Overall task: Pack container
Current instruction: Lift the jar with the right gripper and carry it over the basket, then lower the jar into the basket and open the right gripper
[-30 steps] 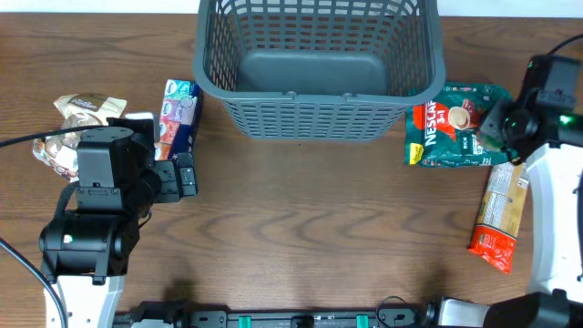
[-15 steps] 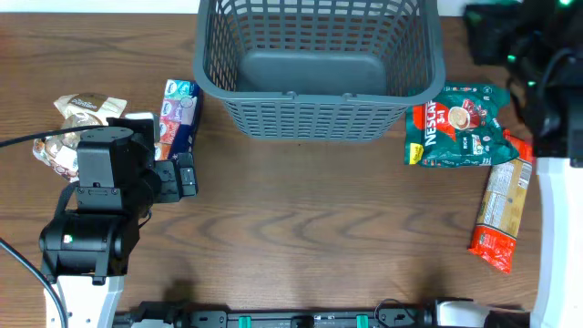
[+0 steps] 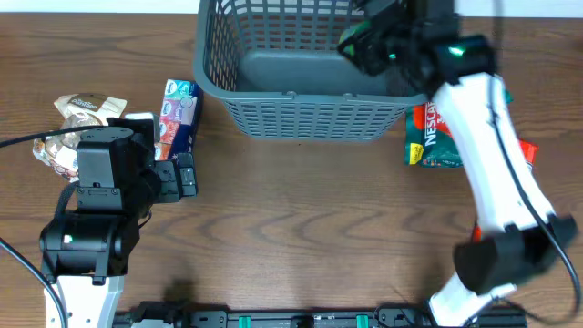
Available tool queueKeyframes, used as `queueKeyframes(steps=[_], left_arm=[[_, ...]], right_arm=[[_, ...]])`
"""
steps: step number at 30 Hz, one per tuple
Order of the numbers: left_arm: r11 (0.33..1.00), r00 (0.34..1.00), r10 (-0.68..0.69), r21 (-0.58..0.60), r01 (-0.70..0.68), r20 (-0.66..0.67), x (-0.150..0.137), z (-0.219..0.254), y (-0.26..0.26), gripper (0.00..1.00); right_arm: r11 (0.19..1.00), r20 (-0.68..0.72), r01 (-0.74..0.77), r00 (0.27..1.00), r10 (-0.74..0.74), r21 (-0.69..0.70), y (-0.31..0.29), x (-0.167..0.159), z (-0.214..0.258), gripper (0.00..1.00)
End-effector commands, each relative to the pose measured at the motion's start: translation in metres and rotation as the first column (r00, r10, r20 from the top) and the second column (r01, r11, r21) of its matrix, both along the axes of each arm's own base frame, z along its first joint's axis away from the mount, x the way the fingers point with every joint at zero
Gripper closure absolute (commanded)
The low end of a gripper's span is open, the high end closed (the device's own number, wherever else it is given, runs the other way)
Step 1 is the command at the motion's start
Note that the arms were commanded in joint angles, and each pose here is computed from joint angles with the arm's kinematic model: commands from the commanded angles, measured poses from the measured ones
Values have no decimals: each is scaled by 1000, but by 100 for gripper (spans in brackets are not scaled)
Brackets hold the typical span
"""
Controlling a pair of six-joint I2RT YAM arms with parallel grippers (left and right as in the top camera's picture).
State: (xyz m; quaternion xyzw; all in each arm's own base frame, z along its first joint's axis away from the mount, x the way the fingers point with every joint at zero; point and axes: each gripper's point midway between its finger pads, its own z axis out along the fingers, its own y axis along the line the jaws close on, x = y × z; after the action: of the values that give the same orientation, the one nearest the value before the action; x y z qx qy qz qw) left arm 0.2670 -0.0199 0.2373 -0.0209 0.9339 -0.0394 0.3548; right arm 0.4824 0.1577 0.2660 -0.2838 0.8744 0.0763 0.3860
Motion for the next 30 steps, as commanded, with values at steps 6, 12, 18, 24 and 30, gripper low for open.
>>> queueKeyframes(steps=[6, 12, 18, 24, 30], left_arm=[[1000, 1000, -5, 16, 5, -17, -4, 0, 1, 1], [1000, 1000, -5, 17, 5, -21, -5, -1, 1, 1], [1000, 1000, -5, 17, 5, -22, -5, -1, 1, 2], [1000, 1000, -5, 17, 5, -21, -5, -1, 1, 2], [1000, 1000, -5, 17, 5, -21, -5, -1, 1, 2]], right_arm=[[997, -195, -56, 980, 44, -56, 17, 1, -81, 99], [995, -297, -58, 955, 30, -86, 13, -5, -118, 99], [992, -351, -54, 936, 11, -114, 8, -7, -141, 77], [990, -376, -49, 927, -6, -135, 3, -10, -150, 73], [990, -378, -48, 926, -7, -135, 3, -10, -150, 60]])
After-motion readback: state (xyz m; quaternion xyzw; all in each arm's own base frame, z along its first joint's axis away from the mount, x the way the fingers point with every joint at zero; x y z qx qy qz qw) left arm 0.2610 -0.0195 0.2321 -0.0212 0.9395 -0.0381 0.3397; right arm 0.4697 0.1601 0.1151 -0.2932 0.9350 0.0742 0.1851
